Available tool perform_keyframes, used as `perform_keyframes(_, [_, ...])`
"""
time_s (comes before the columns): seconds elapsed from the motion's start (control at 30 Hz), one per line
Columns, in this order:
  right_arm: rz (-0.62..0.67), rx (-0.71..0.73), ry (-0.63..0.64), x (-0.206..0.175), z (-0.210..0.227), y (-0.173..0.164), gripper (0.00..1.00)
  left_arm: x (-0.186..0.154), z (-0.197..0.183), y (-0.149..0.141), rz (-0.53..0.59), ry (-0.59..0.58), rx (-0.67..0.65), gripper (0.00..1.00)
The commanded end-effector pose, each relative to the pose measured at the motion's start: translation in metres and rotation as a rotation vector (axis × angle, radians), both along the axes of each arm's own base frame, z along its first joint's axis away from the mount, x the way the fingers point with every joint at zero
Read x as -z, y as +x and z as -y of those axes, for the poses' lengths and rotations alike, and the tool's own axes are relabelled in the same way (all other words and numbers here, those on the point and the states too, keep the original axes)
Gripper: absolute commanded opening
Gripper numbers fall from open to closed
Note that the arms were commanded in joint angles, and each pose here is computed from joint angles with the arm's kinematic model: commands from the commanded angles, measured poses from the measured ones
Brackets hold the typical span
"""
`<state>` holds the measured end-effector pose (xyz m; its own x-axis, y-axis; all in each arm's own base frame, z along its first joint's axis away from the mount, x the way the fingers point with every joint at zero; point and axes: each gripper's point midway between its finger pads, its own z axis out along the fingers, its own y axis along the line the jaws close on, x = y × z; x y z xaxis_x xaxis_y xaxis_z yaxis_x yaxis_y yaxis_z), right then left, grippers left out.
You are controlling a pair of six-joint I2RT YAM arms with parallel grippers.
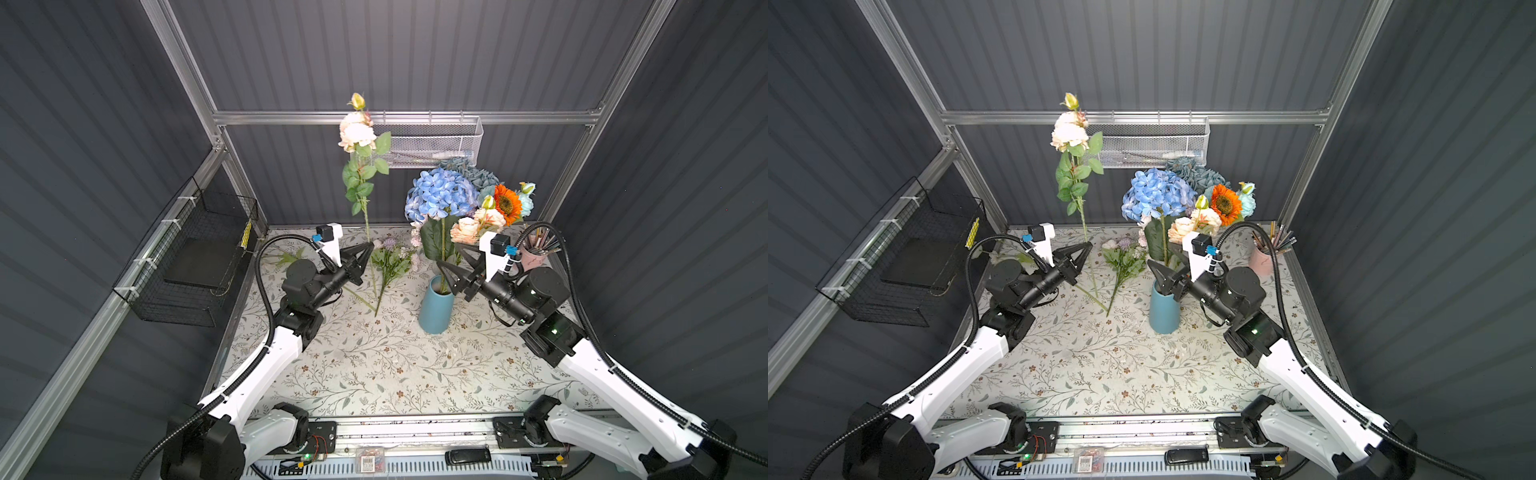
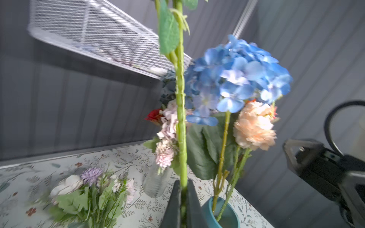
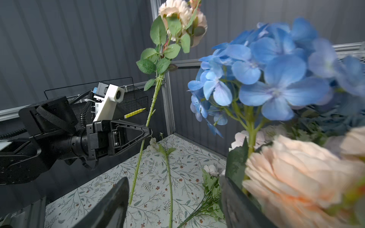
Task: Arrange flowers in a vase
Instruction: Pick up the flower from the top-left of the table, then place the flower in the vase.
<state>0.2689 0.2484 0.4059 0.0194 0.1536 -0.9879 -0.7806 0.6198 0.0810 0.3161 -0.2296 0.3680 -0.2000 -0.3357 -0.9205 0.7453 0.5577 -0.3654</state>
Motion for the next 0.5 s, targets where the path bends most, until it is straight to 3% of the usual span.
perform_keyframes(0.0, [0.024, -0.145, 0.019, -0.021, -0.021, -0.017, 0.71, -0.038, 0.023, -0.034, 0.21, 0.036, 0.08, 0.0])
perform_keyframes(0.27, [0.017, -0.228, 0.034, -0.031, -0.041, -0.017, 0.67, -0.035, 0.07, -0.061, 0.282, 0.108, 0.21, 0.0])
perform_keyframes(0.47, [0.009, -0.255, 0.033, -0.028, -0.048, -0.015, 0.54, -0.033, 0.093, -0.07, 0.305, 0.112, 0.279, 0.0])
